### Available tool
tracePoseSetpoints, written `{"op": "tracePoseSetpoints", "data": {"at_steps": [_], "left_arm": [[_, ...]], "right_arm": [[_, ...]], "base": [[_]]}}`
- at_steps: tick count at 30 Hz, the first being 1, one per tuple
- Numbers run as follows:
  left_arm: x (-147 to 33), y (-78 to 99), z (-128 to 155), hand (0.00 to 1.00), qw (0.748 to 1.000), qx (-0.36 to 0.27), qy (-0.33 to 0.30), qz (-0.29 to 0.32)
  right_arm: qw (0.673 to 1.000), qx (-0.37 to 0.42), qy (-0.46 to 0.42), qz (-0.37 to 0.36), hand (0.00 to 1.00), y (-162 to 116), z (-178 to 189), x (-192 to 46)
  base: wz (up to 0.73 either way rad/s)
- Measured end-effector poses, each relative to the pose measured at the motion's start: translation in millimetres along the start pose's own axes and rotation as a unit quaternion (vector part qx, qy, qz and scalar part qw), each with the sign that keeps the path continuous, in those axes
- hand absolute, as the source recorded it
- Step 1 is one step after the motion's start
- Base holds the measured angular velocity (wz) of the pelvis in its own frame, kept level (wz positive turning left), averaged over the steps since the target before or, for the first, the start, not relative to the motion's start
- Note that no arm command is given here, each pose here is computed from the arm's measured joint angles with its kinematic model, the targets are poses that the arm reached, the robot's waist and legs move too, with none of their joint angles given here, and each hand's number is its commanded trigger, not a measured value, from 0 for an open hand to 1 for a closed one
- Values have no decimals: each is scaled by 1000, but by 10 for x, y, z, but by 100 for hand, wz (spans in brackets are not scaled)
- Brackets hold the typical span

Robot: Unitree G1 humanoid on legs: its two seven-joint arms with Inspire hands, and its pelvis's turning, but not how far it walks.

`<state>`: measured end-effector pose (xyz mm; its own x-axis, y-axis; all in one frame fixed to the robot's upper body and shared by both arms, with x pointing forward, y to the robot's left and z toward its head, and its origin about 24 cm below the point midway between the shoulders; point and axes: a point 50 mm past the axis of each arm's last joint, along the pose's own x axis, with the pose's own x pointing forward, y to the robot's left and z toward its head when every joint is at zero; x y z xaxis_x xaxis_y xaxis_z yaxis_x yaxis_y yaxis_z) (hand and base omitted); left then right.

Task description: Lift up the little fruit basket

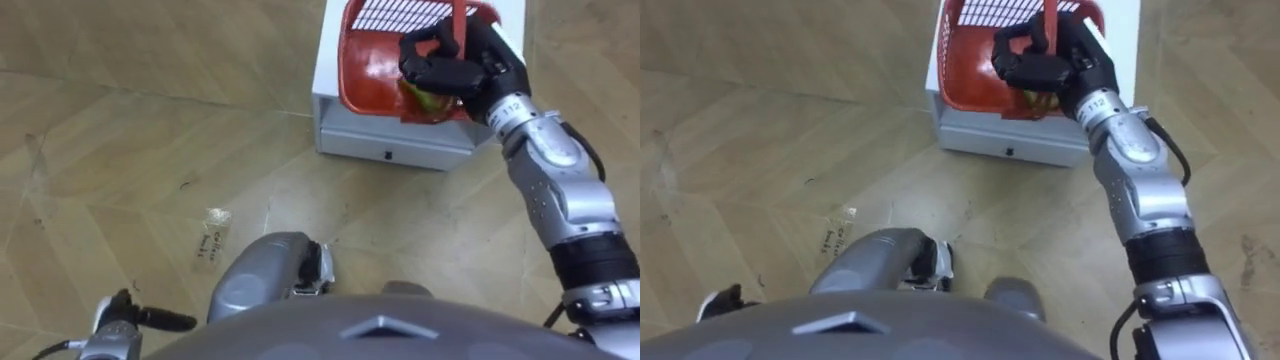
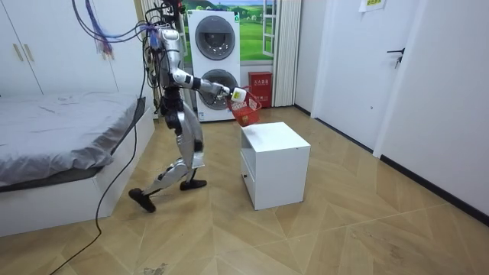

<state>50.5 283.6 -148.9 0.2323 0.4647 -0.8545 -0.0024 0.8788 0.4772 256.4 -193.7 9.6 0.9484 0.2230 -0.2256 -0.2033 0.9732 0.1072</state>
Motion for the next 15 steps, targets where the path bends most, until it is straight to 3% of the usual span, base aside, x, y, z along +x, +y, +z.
{"op": "tracePoseSetpoints", "data": {"at_steps": [6, 15], "left_arm": [[-16, -30, 143, 0, 999, -11, -42, 7], [-79, -71, -254, 0, 1000, -11, 7, 6]], "right_arm": [[1000, 4, 0, 5, 100, 12, 14, -3], [1000, 5, -12, 6, 100, 24, 77, -7]], "base": [[-5], [-6]]}}
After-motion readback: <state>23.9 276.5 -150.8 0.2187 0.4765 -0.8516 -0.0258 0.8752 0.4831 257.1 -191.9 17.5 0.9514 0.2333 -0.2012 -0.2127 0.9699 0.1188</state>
